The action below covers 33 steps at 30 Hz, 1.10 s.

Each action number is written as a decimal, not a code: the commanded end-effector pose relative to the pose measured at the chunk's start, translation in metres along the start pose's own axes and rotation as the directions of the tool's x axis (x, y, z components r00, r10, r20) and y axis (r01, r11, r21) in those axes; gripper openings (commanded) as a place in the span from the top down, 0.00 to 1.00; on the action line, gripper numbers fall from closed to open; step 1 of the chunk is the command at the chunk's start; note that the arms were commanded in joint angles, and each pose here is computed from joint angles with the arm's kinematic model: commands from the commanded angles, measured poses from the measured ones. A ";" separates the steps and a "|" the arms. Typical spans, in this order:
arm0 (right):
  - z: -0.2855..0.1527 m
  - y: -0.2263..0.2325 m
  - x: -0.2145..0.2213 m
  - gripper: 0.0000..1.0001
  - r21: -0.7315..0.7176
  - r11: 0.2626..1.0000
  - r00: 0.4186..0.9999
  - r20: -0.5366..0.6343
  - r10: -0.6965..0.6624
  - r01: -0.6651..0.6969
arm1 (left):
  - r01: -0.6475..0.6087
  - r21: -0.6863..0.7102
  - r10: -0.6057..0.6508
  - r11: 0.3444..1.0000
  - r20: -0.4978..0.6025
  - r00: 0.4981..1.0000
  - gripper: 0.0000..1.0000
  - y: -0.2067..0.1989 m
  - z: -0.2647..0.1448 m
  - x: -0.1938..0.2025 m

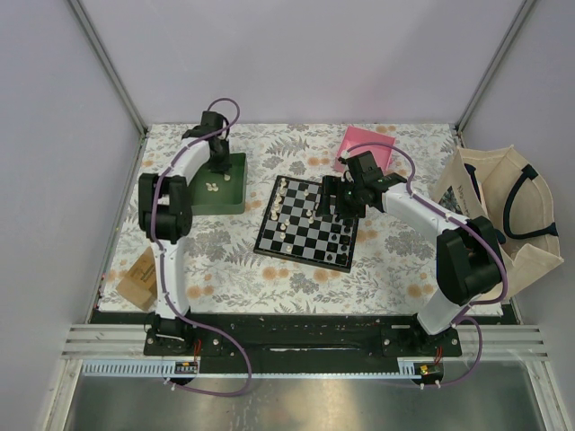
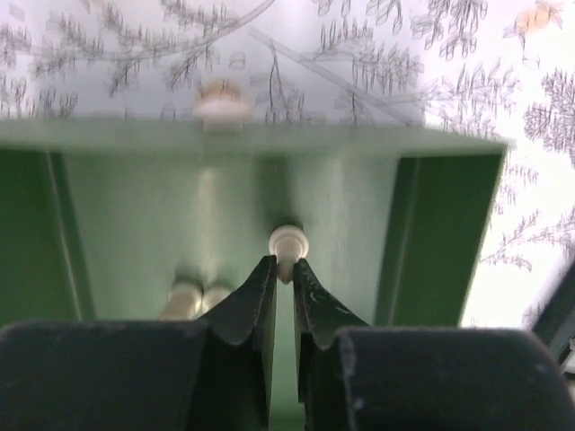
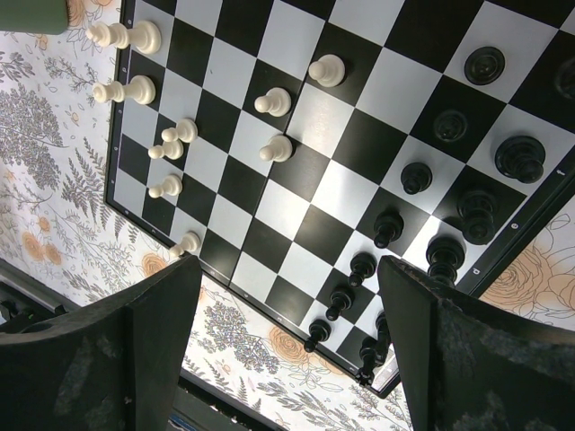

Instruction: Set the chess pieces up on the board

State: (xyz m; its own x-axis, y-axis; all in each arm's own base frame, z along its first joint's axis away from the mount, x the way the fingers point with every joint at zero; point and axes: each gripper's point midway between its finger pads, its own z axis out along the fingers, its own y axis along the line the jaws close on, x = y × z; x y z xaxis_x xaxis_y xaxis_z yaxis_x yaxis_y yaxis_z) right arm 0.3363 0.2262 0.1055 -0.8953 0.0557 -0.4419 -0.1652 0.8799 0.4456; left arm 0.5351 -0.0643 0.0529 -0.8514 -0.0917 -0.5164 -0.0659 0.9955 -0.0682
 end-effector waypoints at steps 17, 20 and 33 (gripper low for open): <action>-0.010 0.011 -0.012 0.11 -0.044 0.999 0.999 0.035 -0.015 0.017 | -0.215 0.092 0.199 0.972 0.160 0.967 0.99 -0.105 -0.164 0.090; -0.009 0.013 -0.013 0.11 -0.051 0.999 0.999 0.033 -0.011 0.013 | -0.225 0.123 0.205 0.967 0.154 0.967 0.99 -0.115 -0.171 0.105; -0.010 0.011 -0.013 0.11 -0.041 0.999 0.999 0.040 -0.016 0.017 | -0.290 0.171 0.284 0.942 0.062 0.957 0.99 -0.148 -0.141 0.153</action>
State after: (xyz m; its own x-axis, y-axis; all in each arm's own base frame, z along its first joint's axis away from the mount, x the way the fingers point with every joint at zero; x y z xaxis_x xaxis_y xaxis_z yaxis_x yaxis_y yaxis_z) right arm 0.3343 0.2289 0.1066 -0.8988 0.0515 -0.4354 -0.1726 0.8713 0.4595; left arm 0.3294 -0.2156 0.1048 -0.8135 0.2256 -0.5360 0.2914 0.9558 -0.0400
